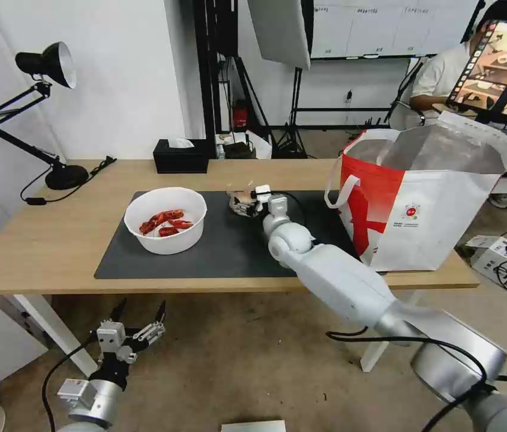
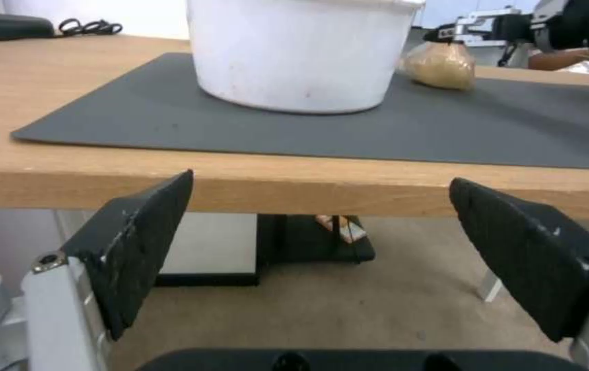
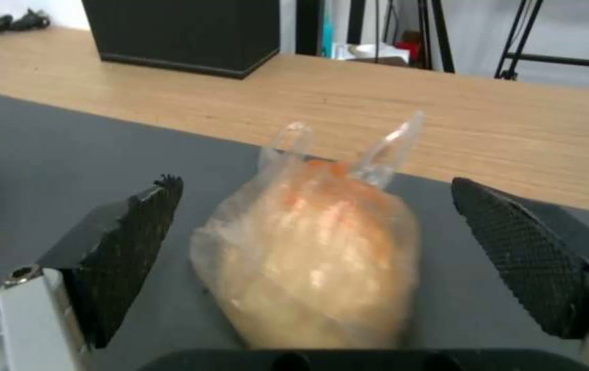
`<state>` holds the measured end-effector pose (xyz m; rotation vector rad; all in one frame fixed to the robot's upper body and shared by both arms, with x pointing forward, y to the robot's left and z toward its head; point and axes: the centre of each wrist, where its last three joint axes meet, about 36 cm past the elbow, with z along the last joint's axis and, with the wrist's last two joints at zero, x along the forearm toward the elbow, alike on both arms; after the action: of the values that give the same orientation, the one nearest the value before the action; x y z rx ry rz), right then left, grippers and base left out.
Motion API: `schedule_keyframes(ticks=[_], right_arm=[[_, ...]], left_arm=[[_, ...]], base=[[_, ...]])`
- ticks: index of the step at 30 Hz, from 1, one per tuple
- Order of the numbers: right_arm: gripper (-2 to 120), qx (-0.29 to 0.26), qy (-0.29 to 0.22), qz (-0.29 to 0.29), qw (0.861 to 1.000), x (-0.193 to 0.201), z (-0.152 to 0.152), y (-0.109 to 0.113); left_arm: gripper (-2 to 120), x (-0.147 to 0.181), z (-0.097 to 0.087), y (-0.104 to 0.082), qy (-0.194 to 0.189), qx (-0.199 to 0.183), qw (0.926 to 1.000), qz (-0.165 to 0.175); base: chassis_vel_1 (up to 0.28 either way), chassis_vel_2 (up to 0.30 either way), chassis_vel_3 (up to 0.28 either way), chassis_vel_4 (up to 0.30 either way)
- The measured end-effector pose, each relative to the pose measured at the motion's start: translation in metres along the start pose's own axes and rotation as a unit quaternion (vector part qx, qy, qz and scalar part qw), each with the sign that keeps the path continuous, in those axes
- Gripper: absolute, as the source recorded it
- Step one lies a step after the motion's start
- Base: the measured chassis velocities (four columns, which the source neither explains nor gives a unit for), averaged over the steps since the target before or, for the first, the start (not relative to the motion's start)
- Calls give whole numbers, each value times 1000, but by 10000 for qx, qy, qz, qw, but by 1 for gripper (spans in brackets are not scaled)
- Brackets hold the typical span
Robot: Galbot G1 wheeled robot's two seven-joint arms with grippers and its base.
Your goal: Pick up the trash from the table and place it into the takeout bag.
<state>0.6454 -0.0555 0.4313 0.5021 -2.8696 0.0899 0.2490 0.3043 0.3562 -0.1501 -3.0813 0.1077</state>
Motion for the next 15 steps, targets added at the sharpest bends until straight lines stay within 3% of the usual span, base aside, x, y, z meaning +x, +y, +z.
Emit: schedule_keyframes(ticks=[15], right_arm=[[100,301,423,200,9985,-25,2,10]], left_arm=[[100,2,2,5,-31,-15,10000,-46]], base=[[0,0,0,0]])
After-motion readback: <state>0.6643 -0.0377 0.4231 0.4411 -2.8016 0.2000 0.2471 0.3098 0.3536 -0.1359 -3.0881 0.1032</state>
